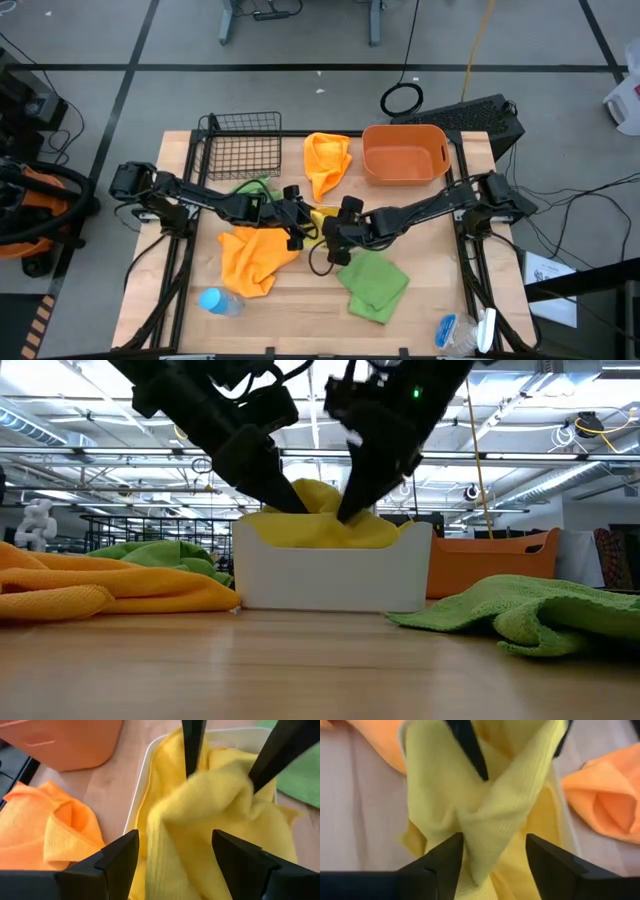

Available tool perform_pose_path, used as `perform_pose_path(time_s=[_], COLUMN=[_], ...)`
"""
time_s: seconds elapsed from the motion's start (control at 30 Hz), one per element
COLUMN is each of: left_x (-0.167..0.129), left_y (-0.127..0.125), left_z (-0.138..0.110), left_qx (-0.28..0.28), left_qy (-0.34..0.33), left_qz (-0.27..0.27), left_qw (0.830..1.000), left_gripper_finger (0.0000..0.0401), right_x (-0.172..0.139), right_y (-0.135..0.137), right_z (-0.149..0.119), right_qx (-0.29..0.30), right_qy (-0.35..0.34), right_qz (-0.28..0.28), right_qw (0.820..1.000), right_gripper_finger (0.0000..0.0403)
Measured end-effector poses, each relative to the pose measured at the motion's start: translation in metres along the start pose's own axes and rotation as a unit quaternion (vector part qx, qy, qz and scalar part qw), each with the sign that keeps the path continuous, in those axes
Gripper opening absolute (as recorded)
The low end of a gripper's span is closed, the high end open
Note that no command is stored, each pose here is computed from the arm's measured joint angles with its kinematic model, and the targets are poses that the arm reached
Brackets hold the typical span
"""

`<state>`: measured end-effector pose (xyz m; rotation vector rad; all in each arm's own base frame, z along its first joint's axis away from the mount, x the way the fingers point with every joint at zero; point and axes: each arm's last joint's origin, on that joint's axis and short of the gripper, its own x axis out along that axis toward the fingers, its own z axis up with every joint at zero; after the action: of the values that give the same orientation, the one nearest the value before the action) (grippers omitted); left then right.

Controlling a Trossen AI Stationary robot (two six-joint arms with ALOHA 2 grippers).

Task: Sort microfiber towel by color & place in baskets
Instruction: Put the yellow microfiber towel into the white bin

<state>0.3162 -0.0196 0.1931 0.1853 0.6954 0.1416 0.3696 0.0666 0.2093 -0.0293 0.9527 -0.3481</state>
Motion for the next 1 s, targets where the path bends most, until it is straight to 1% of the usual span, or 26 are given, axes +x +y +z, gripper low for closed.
perform_pose_path(time_s=[0.13,0.27,0.33,0.4,0.5,0.57,0.6,0.67,0.77,0.8,0.87,1.0], left_x=[0.000,-0.001,-0.005,-0.011,-0.023,-0.033,-0.037,-0.044,-0.053,-0.056,-0.061,-0.067], left_y=[0.000,0.000,0.000,0.000,-0.002,-0.003,-0.004,-0.007,-0.010,-0.012,-0.015,-0.018], left_z=[0.000,-0.001,0.000,0.002,0.006,0.008,0.009,0.010,0.006,0.006,0.002,-0.002], left_qx=[0.000,0.000,0.001,-0.001,-0.004,-0.008,-0.009,-0.013,-0.012,-0.009,-0.008,-0.006], left_qy=[0.002,0.004,0.008,0.004,-0.005,-0.010,-0.012,-0.011,0.010,0.014,0.032,0.047], left_qz=[0.000,-0.001,-0.002,-0.003,-0.009,-0.013,-0.016,-0.021,-0.026,-0.027,-0.019,0.003], left_qw=[1.000,1.000,1.000,1.000,1.000,1.000,1.000,1.000,1.000,0.999,0.999,0.999], left_gripper_finger=[0.0258,0.0258,0.0258,0.0258,0.0258,0.0258,0.0258,0.0258,0.0258,0.0258,0.0258,0.0258], right_x=[-0.020,-0.034,-0.039,-0.043,-0.044,-0.039,-0.034,-0.022,-0.001,0.006,0.020,0.045], right_y=[-0.004,-0.005,-0.004,-0.001,0.003,0.004,0.004,0.002,0.001,0.001,0.000,-0.002], right_z=[0.004,0.005,0.007,0.013,0.024,0.031,0.032,0.031,0.027,0.024,0.022,0.015], right_qx=[0.012,0.022,0.030,0.030,0.017,0.016,0.014,0.014,0.015,0.013,0.016,0.031], right_qy=[-0.018,-0.026,-0.043,-0.078,-0.135,-0.162,-0.163,-0.153,-0.125,-0.115,-0.104,-0.072], right_qz=[0.010,0.019,0.022,0.020,0.026,0.029,0.025,0.018,0.004,0.000,-0.005,-0.010], right_qw=[1.000,0.999,0.998,0.996,0.990,0.986,0.986,0.988,0.992,0.993,0.994,0.997], right_gripper_finger=[0.0227,0.0229,0.0223,0.0211,0.0180,0.0150,0.0132,0.0093,0.0031,0.0016,0.0008,0.0016])
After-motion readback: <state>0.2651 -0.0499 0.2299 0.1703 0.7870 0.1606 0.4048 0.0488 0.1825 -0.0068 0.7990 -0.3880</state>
